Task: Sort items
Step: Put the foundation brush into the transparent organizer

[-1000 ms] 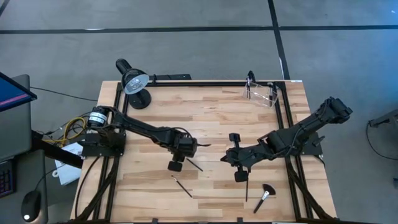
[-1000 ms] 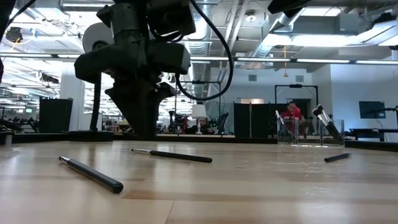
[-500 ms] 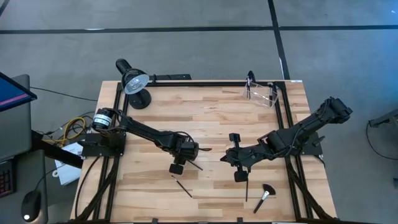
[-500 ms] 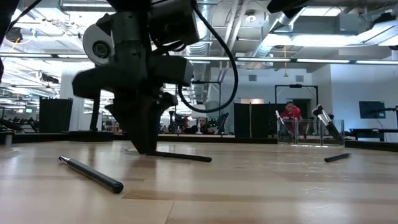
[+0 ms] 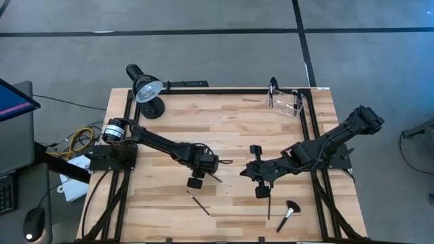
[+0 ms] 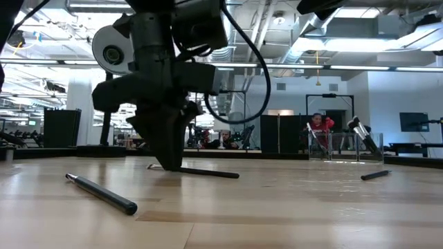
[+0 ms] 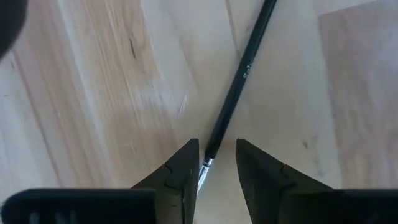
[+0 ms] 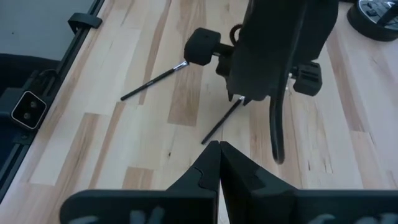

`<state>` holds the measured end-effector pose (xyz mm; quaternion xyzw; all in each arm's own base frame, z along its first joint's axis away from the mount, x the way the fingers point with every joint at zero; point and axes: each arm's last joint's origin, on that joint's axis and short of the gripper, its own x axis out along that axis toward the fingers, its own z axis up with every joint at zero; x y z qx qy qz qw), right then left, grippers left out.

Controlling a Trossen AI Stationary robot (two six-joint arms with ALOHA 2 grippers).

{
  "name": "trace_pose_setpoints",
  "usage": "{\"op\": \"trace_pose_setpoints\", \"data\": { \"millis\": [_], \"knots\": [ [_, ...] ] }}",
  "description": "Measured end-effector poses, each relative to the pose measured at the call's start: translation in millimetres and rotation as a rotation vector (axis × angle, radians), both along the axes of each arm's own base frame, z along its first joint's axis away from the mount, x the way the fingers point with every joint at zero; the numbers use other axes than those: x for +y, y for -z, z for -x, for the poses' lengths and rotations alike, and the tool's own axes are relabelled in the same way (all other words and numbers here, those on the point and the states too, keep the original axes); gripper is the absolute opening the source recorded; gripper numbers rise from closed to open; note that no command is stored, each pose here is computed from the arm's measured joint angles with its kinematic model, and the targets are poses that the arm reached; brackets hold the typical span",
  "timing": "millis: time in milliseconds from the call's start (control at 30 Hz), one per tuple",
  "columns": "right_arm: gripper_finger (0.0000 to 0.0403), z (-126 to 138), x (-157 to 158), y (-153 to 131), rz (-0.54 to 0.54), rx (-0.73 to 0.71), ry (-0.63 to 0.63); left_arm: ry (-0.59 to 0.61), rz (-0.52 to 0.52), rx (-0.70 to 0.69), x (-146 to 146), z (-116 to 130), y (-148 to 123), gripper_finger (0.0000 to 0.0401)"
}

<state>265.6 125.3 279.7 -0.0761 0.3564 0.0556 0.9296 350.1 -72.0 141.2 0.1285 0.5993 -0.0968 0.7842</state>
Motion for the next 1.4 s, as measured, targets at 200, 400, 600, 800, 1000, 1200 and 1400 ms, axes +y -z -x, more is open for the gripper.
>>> {"op": "trace_pose_setpoints", "data": {
  "millis": [200,400,600,800,1000,1200,1400],
  "knots": [
    [0.0000,0.1,0.1,0.0,-0.005,0.000,0.006,-0.008,0.003,0.046,3.4,-3.7,15.7,0.0103],
    [0.0000,0.1,0.0,0.0,-0.005,0.000,0.007,-0.034,0.005,0.054,3.3,-2.3,15.7,0.0065],
    [0.0000,0.1,0.0,0.0,-0.005,0.000,0.007,-0.067,0.011,0.066,2.3,-0.9,16.3,0.0014],
    [0.0000,0.0,0.1,1.4,-0.012,-0.001,0.013,-0.074,-0.006,0.079,-0.9,1.4,16.8,0.0018],
    [0.0000,2.2,-3.5,27.5,-0.040,0.005,0.042,-0.067,-0.055,0.090,-2.7,14.1,-1.7,0.0014],
    [0.0000,4.0,-17.4,47.6,-0.042,0.060,0.109,-0.070,-0.127,-0.063,-6.9,25.0,-47.9,0.0012],
    [0.0000,-2.5,-34.5,47.6,-0.091,0.049,0.233,0.044,-0.240,-0.176,-26.3,37.4,-73.2,0.0012]
  ]
}}
